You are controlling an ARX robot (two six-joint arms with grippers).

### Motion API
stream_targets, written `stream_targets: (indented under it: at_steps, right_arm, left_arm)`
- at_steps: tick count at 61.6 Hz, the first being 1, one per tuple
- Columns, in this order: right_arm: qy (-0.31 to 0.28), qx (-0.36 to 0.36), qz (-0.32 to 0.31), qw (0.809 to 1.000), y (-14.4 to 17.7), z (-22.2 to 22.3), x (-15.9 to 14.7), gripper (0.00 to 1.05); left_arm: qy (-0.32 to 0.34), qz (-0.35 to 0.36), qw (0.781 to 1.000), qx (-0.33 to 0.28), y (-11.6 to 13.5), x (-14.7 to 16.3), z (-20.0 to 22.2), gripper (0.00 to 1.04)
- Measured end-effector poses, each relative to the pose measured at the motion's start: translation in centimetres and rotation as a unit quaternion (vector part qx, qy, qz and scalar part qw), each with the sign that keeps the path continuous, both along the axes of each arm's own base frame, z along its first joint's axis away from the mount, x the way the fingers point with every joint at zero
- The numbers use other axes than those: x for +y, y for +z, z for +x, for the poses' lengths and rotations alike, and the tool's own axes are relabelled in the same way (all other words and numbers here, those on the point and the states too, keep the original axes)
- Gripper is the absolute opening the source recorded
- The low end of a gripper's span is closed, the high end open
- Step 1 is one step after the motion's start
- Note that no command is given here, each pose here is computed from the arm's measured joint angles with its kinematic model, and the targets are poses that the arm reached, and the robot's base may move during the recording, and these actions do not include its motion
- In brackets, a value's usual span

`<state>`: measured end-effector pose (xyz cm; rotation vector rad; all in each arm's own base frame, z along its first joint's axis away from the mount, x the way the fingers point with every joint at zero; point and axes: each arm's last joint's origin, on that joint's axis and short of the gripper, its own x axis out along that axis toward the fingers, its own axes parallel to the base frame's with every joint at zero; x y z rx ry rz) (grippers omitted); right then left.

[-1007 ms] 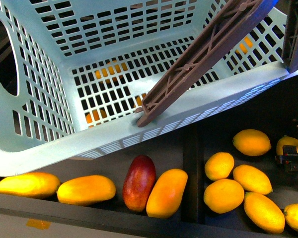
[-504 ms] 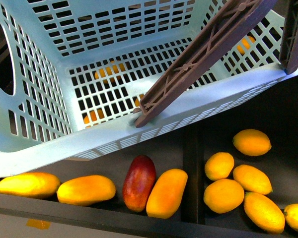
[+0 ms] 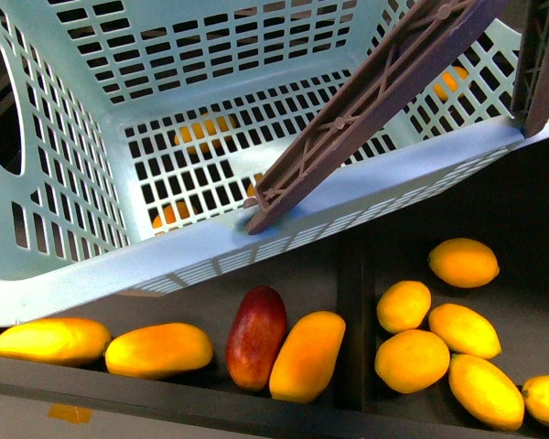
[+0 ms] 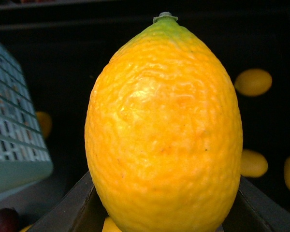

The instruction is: Pick lemon and mango into basket

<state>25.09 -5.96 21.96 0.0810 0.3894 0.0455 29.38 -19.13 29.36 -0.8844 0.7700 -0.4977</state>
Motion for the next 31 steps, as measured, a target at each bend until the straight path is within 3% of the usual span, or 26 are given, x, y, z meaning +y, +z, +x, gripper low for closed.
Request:
stream_targets:
  at_steps: [11,31]
  right_arm:
    - [0.039,-0.038,0.019,0.998,2.9,0.8,4.3,0.53]
    - [0.105,-0.022,0.01,0.994,2.1,3.8,12.2,0.52]
  left_arm:
    - [0.0,0.0,1.0,0.0,0.0,0.0,0.0,0.05]
    - [0.0,0.0,1.0,0.0,0.0,0.0,0.0,0.05]
